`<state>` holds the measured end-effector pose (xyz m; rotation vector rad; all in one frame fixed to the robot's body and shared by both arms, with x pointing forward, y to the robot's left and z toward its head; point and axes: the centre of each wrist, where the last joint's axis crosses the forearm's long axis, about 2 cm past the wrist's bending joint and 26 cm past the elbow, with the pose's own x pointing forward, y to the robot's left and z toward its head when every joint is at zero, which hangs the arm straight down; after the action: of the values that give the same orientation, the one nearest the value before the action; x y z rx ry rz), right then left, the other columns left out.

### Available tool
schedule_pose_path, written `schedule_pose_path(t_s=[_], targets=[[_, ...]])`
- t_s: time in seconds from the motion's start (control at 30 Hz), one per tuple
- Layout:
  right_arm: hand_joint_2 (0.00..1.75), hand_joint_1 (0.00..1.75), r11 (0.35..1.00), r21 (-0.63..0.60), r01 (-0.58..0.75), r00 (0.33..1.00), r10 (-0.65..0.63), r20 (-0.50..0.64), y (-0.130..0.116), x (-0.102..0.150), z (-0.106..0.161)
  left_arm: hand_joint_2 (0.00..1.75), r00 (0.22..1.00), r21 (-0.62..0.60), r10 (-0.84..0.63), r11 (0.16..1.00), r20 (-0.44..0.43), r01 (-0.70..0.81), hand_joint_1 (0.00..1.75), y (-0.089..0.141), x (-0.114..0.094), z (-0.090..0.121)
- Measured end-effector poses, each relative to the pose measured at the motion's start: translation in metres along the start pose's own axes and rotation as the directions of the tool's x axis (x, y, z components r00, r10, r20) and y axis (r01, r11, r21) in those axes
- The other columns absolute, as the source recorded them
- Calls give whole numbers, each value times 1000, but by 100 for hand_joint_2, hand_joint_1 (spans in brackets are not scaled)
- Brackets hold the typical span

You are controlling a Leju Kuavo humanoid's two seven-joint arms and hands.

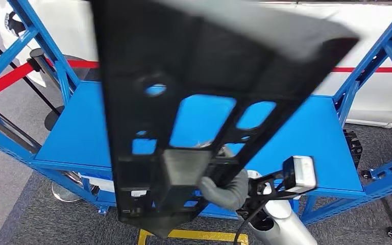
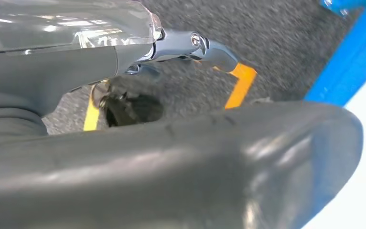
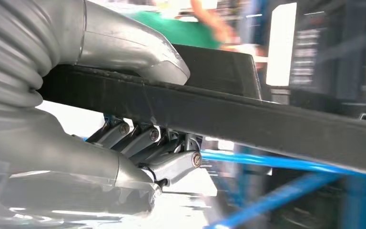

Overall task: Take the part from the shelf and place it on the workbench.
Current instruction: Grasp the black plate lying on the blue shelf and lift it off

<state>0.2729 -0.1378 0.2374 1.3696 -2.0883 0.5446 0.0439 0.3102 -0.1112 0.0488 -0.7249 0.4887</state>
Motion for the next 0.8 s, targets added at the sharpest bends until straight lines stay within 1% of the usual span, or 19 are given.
schedule_pose_path(t_s=[0.07, 0.13, 0.27, 0.43, 0.6, 0.8], targets=[[175, 161, 1000, 3, -28, 999, 28, -37, 3, -6, 6, 0, 1000, 8, 2, 1000, -6, -2, 0, 0, 0, 0], [175, 161, 998, 5, -55, 997, 55, -45, 3, -8, 11, 0, 1000, 11, 3, 1000, -9, -3, 0, 1, -1, 0], [175, 161, 996, 19, -89, 995, 89, -41, 1, -7, 17, 0, 1000, 11, 3, 1000, -8, -3, 0, 0, 1, 0], [175, 161, 990, 35, -137, 988, 139, -68, 0, -5, 27, 0, 1000, -1, 6, 1000, -9, -6, 0, -2, 0, 0], [175, 161, 989, 44, -140, 986, 143, -81, 2, -5, 44, 0, 1000, -7, 13, 1000, -1, -13, 0, -3, -2, 1], [175, 161, 986, 43, -158, 985, 160, -60, 3, -2, 47, 0, 1000, -2, 9, 1000, -15, -9, 0, -4, -3, 2]])
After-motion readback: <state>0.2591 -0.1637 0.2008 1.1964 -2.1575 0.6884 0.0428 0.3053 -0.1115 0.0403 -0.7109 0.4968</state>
